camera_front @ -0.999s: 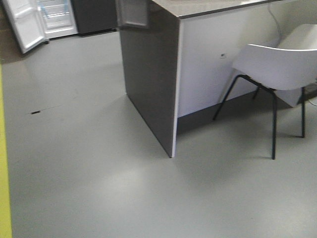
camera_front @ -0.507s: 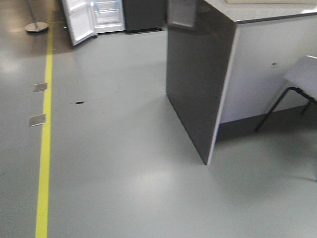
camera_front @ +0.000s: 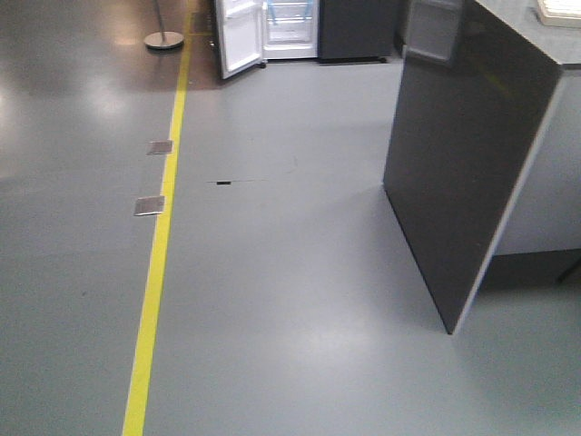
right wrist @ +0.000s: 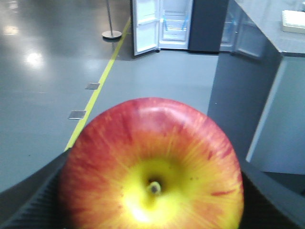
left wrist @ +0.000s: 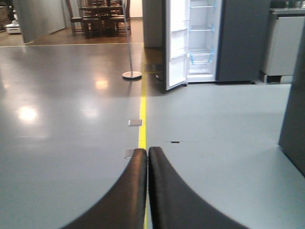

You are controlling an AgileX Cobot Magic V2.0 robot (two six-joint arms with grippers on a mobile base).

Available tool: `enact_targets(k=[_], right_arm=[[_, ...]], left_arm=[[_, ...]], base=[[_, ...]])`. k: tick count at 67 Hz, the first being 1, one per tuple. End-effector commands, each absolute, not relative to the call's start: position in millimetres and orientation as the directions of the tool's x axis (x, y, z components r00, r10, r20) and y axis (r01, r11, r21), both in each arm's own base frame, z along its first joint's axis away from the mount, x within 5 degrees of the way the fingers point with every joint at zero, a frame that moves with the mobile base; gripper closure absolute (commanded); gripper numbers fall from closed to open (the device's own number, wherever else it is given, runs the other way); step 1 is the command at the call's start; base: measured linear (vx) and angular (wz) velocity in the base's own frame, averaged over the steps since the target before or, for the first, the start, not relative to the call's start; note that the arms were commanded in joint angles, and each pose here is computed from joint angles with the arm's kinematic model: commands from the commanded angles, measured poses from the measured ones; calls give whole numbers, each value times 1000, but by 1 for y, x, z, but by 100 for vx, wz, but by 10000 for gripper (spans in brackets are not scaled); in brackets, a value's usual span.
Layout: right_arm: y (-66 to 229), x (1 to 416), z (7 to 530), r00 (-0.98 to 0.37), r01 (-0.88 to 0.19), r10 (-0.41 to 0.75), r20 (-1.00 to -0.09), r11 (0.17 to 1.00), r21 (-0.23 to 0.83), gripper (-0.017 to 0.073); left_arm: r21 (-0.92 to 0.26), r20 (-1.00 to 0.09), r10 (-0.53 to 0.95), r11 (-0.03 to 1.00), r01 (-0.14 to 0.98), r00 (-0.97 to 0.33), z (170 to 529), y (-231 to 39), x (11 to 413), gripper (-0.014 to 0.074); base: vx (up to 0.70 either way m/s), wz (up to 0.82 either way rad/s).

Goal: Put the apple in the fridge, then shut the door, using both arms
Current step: 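Drive toward the open white refrigerator carrying the apple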

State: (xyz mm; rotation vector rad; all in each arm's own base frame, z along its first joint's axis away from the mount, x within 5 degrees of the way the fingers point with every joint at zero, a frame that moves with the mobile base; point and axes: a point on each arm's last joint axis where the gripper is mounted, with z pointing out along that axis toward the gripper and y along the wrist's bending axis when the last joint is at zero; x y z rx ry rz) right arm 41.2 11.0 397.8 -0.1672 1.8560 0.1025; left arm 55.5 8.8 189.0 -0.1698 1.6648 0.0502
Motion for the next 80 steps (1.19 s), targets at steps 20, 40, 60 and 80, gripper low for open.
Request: enact_targets(k=[20,40,60,80], right_arm=[[11,43,411,-189,-159,-57,-980,987,-26,410],[11,43,411,-189,-159,-57,-980,987,-26,410],[11,43,411,-189,-159,-57,-980,987,-26,410],[11,43,411,-189,-159,-57,-980,987,-26,410]], left_arm=[[-74,-997,-78,990,-118,-27,191,7,56,601],[-74,-997,-78,990,-118,-27,191,7,56,601],[-74,-997,-78,990,-118,-27,191,7,56,601],[-74,-997,-78,990,-118,-27,191,7,56,601]], base=[[11,23],[15,9],[20,5],[23,3]])
